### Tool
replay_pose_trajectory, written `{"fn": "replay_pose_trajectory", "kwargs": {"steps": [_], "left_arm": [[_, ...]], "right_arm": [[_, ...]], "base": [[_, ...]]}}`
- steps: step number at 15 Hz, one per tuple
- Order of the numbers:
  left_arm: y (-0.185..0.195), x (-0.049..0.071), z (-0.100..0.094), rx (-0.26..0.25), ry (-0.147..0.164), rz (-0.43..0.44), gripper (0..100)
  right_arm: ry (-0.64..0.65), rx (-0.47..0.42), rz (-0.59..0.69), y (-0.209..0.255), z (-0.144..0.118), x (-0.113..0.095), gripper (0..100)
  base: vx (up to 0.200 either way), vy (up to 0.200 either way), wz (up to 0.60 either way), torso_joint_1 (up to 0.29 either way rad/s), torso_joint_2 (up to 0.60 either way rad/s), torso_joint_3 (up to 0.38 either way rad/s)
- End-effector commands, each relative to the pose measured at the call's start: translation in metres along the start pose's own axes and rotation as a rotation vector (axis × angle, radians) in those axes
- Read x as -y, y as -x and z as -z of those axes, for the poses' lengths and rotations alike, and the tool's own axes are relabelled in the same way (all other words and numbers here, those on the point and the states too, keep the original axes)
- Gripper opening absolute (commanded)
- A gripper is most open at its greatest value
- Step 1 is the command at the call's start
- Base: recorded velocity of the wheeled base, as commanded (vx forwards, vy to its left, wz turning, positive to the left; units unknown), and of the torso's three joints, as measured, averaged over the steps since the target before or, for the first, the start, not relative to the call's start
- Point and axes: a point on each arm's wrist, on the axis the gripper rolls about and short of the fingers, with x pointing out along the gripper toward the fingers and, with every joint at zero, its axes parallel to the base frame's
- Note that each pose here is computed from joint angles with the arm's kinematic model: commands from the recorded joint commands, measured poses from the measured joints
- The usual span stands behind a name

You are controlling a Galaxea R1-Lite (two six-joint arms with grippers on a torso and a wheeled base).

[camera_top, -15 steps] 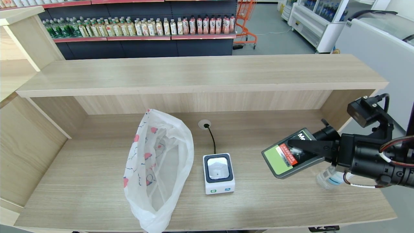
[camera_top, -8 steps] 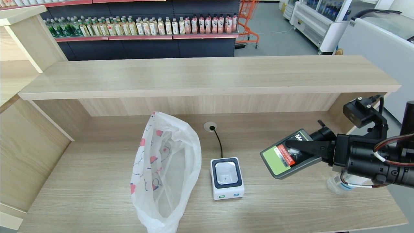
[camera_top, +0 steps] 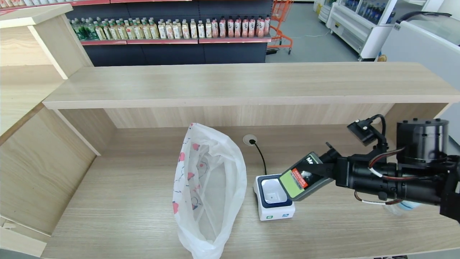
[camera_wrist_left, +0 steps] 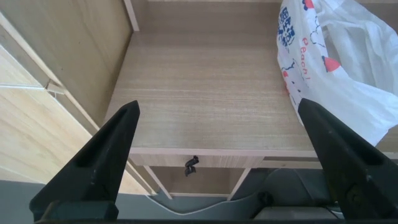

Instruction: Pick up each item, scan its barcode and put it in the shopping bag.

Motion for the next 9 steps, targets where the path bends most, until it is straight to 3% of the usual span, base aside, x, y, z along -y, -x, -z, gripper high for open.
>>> {"fn": "replay_pose_trajectory", "kwargs": {"steps": [1, 9], "left_arm": [[0.0, 0.0, 0.0, 0.0, -0.001, 0.0, 100], [0.0, 0.0, 0.0, 0.0, -0.001, 0.0, 100]], "right_arm": [[-0.02, -0.074, 0.035, -0.025, 0.012, 0.015, 0], [0.042, -0.092, 0.015, -0.076, 0.01, 0.031, 0]], "base": [[0.0, 0.0, 0.0, 0.0, 0.0, 0.0], [0.0, 0.0, 0.0, 0.0, 0.0, 0.0]]}}
